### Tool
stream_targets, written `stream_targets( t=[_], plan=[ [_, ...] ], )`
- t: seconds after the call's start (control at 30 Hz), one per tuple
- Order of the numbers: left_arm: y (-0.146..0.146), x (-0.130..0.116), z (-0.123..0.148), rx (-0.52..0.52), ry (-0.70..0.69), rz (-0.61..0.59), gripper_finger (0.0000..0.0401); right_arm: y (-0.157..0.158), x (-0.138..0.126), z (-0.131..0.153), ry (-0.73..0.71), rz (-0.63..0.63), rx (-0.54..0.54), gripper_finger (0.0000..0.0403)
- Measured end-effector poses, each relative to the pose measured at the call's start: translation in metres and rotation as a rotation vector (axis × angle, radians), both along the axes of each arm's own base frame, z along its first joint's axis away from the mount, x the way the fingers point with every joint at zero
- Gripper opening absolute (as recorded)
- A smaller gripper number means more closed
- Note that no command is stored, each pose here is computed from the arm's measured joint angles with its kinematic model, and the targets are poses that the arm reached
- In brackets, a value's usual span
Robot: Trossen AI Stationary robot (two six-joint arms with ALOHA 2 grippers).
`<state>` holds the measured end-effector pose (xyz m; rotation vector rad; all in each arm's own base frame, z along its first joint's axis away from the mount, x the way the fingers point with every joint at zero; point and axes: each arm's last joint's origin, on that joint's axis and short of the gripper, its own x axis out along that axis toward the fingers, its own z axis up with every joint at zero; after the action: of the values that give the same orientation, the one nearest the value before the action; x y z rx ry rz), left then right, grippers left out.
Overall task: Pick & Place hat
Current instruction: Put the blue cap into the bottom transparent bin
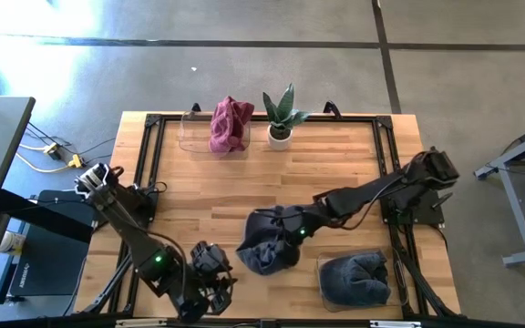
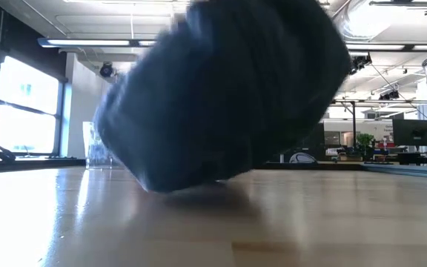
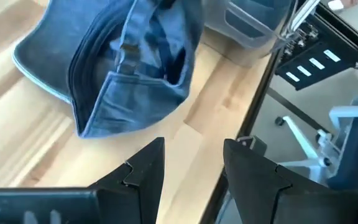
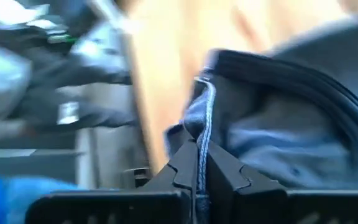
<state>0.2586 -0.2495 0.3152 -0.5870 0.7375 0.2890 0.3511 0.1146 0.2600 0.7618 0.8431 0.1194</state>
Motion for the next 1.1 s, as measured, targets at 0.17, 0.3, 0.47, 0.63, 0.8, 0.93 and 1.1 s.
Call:
stream_targets(
  t=[0.17,0.3,0.47,0.63,0.8,0.93,1.1],
  plan=[
    [0.009,0.015,-0.008,0.062,0.014,0.014,0.016,-0.016,-0.002,-0.031,0.241,-0.158,-0.095,0.002],
    [0.021,0.028,-0.026,0.1,0.051,0.063,0.016,-0.031,-0.001,-0.052,0.372,-0.251,-0.158,0.0009],
    [0.039,0.049,-0.06,0.156,0.129,0.136,0.016,-0.044,0.002,-0.061,0.41,-0.317,-0.2,0.0027],
    [0.041,0.067,-0.063,0.134,0.08,0.083,0.016,-0.057,0.002,-0.063,0.446,-0.374,-0.205,0.0101],
    [0.043,0.085,-0.078,0.141,0.064,0.062,0.016,-0.063,0.0,-0.061,0.462,-0.381,-0.219,0.0171],
    [0.051,0.097,-0.096,0.131,0.114,0.1,0.016,-0.06,-0.009,-0.045,0.43,-0.337,-0.239,0.0193],
    [0.071,0.1,-0.111,0.117,0.255,0.148,0.016,-0.044,-0.022,-0.026,0.385,-0.161,-0.232,0.0192]
  ],
)
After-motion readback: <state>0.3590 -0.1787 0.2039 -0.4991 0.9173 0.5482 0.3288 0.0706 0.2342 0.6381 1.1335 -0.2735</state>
